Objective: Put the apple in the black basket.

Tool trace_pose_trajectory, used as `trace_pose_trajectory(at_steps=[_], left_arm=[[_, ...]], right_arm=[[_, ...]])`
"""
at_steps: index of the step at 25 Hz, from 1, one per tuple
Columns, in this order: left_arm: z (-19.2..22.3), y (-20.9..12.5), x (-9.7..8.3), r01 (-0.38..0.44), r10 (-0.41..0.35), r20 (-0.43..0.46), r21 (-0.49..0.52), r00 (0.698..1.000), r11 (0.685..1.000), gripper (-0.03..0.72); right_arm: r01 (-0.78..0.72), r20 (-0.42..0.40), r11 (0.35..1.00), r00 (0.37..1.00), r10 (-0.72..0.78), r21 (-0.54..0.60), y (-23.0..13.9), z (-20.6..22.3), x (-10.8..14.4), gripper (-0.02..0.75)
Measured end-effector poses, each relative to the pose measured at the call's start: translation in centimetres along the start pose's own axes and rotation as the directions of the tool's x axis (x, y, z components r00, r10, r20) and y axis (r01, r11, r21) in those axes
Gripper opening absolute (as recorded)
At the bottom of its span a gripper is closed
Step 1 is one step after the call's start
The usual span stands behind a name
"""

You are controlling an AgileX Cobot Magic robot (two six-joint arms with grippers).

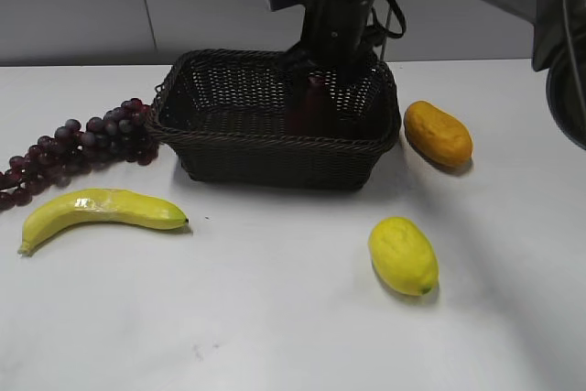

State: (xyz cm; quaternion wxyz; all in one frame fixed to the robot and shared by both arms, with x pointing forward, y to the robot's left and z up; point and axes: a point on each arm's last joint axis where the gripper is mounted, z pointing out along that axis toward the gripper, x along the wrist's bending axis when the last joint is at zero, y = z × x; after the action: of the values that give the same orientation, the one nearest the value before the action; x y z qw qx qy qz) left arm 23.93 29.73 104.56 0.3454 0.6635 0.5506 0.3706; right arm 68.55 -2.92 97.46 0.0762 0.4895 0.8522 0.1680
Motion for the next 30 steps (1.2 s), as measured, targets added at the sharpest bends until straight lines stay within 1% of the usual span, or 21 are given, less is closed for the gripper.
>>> trace_pose_trajectory(at_steps=[2, 3, 6, 8, 15, 18, 22, 25, 27, 30], left_arm=[[0.0, 0.0, 0.0, 0.000, 0.000, 0.000, 0.000, 1.000, 1.000, 0.237], [0.0, 0.0, 0.0, 0.000, 0.000, 0.000, 0.000, 1.000, 1.000, 0.237], [0.0, 0.0, 0.0, 0.000, 0.000, 0.000, 0.000, 1.000, 1.000, 0.237], [0.0, 0.0, 0.0, 0.000, 0.000, 0.000, 0.000, 1.000, 1.000, 0.237], [0.0, 0.0, 0.0, 0.000, 0.000, 0.000, 0.000, 1.000, 1.000, 0.237], [0.0, 0.0, 0.0, 0.000, 0.000, 0.000, 0.000, 1.000, 1.000, 0.237], [0.0, 0.0, 0.0, 0.000, 0.000, 0.000, 0.000, 1.000, 1.000, 0.237], [0.0, 0.0, 0.0, 0.000, 0.000, 0.000, 0.000, 1.000, 1.000, 0.237], [0.0, 0.0, 0.0, 0.000, 0.000, 0.000, 0.000, 1.000, 1.000, 0.237], [0.0, 0.0, 0.0, 0.000, 0.000, 0.000, 0.000, 1.000, 1.000, 0.237]], right_arm=[[-0.013, -0.001, 1.000, 1.000, 0.013, -0.006, 0.5, -1.4, 0.1, 0.659], [-0.016, -0.002, 0.999, 1.000, 0.016, -0.029, 1.0, -2.3, 0.1, 0.659], [-0.039, -0.014, 0.991, 0.999, 0.037, -0.130, 2.5, -5.1, 0.3, 0.659], [-0.068, -0.046, 0.980, 0.997, 0.061, -0.189, 3.2, -7.0, 0.6, 0.653], [-0.130, -0.203, 0.953, 0.976, 0.075, -0.273, 3.3, -13.1, 2.0, 0.524], [-0.128, -0.230, 0.947, 0.971, 0.060, -0.294, 2.6, -16.0, 2.3, 0.507], [-0.083, -0.219, 0.949, 0.976, 0.015, -0.304, 0.9, -19.4, 2.4, 0.503], [-0.049, -0.207, 0.957, 0.978, -0.012, -0.285, -1.0, -21.1, 2.5, 0.510], [-0.036, -0.184, 0.964, 0.983, -0.013, -0.262, -2.5, -21.9, 2.3, 0.537], [-0.033, -0.124, 0.979, 0.992, 0.008, -0.203, -5.2, -22.2, 1.7, 0.593]])
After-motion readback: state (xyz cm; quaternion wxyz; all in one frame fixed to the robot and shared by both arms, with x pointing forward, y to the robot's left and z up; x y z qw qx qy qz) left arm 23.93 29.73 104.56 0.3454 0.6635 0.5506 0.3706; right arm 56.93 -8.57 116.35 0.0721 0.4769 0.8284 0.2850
